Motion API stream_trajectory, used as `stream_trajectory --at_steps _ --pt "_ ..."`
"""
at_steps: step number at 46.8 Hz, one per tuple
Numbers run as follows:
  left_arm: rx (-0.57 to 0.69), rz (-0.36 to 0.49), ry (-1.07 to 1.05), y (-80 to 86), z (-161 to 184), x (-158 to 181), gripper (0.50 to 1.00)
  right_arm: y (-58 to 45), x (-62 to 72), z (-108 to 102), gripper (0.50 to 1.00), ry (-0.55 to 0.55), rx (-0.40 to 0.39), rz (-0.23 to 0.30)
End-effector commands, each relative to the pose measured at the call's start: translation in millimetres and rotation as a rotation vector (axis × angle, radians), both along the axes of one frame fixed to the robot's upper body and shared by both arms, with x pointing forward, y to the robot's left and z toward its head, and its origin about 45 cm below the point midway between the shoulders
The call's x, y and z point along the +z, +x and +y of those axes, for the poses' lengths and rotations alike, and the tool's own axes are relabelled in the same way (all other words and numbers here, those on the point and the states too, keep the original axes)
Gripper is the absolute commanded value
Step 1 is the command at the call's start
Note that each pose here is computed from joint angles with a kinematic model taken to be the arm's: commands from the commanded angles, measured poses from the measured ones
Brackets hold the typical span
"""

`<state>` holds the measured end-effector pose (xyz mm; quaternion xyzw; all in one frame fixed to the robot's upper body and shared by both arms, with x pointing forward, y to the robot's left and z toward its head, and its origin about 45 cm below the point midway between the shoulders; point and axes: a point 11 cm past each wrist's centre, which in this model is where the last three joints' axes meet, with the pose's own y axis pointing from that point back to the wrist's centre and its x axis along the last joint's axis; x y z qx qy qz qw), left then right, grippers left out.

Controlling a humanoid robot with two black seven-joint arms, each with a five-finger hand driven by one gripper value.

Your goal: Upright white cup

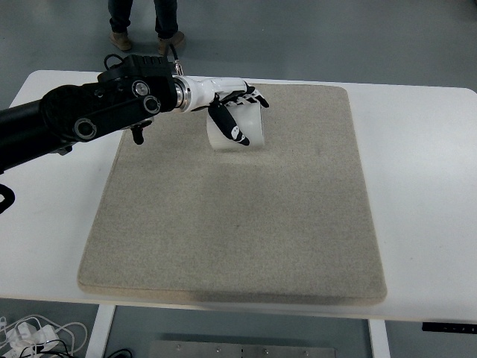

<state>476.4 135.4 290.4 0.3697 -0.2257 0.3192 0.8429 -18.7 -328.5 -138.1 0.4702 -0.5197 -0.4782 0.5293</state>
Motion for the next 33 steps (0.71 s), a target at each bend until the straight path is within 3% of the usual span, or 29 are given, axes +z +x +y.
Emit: stream_trajectory --at_steps 1,12,33 --pt "0.035 0.037 -0.087 3.1 5.9 4.1 0.500 0.0 0.0 0.1 0.952 0.001 0.000 0.000" --pt "0.104 0.132 -0.358 5.8 13.6 7.4 0.500 0.0 0.0 0.1 0.952 0.001 0.000 0.000" --pt "0.154 0.113 -0.734 0.5 46.6 -8.5 0.500 0.0 0.0 -0.1 0.952 -0.001 0.000 0.000"
